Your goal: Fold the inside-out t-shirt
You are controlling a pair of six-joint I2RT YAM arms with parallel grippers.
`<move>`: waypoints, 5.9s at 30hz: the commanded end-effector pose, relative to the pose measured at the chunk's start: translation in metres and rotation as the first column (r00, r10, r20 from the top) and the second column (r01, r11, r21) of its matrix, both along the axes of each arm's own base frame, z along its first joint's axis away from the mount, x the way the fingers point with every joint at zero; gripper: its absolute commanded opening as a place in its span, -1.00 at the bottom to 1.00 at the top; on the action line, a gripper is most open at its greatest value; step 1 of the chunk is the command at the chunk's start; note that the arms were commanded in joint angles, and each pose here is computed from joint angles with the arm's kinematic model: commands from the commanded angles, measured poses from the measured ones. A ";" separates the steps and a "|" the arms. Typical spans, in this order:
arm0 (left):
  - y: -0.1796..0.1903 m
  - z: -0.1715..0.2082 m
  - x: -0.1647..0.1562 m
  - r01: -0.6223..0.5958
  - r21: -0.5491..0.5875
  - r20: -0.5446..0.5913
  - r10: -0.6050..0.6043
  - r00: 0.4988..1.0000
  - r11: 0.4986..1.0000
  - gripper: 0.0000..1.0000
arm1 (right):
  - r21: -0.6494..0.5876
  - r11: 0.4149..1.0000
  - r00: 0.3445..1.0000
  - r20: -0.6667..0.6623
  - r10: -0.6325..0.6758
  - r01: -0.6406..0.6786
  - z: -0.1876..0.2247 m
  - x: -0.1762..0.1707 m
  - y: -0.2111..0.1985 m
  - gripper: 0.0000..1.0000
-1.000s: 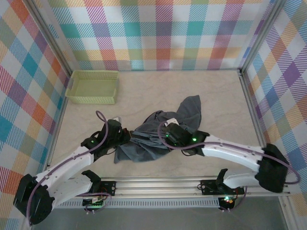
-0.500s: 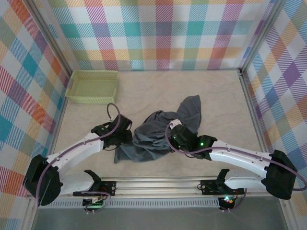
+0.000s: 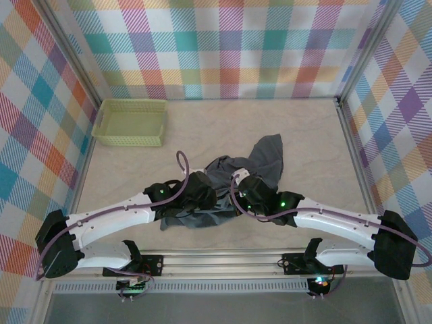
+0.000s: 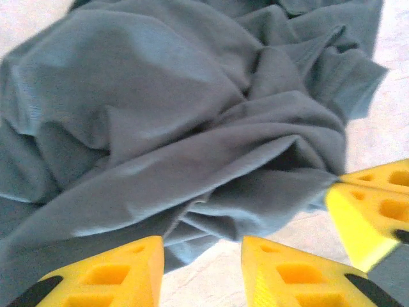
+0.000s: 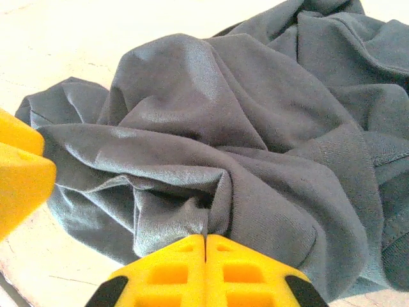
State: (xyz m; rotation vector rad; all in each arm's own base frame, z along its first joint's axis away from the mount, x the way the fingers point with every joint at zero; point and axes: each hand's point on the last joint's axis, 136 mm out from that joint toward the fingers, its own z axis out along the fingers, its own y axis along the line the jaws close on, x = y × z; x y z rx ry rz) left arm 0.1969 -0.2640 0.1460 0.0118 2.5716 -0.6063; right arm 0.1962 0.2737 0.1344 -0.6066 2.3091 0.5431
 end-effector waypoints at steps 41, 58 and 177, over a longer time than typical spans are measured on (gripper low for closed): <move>-0.022 -0.050 0.047 -0.166 -0.232 -0.056 0.157 0.986 0.958 -0.43 | 0.062 0.998 0.999 -0.020 0.026 -0.025 -0.009 -0.024 -0.002 -1.00; -0.035 -0.065 0.058 -0.103 -0.131 -0.060 0.096 0.994 0.986 -0.40 | 0.023 0.996 0.996 -0.014 0.084 -0.084 -0.025 -0.038 0.005 -1.00; 0.114 0.014 0.126 -0.263 0.004 -0.167 0.260 0.951 0.965 -1.00 | -0.209 0.964 0.984 0.030 0.175 -0.165 -0.008 0.041 0.052 0.42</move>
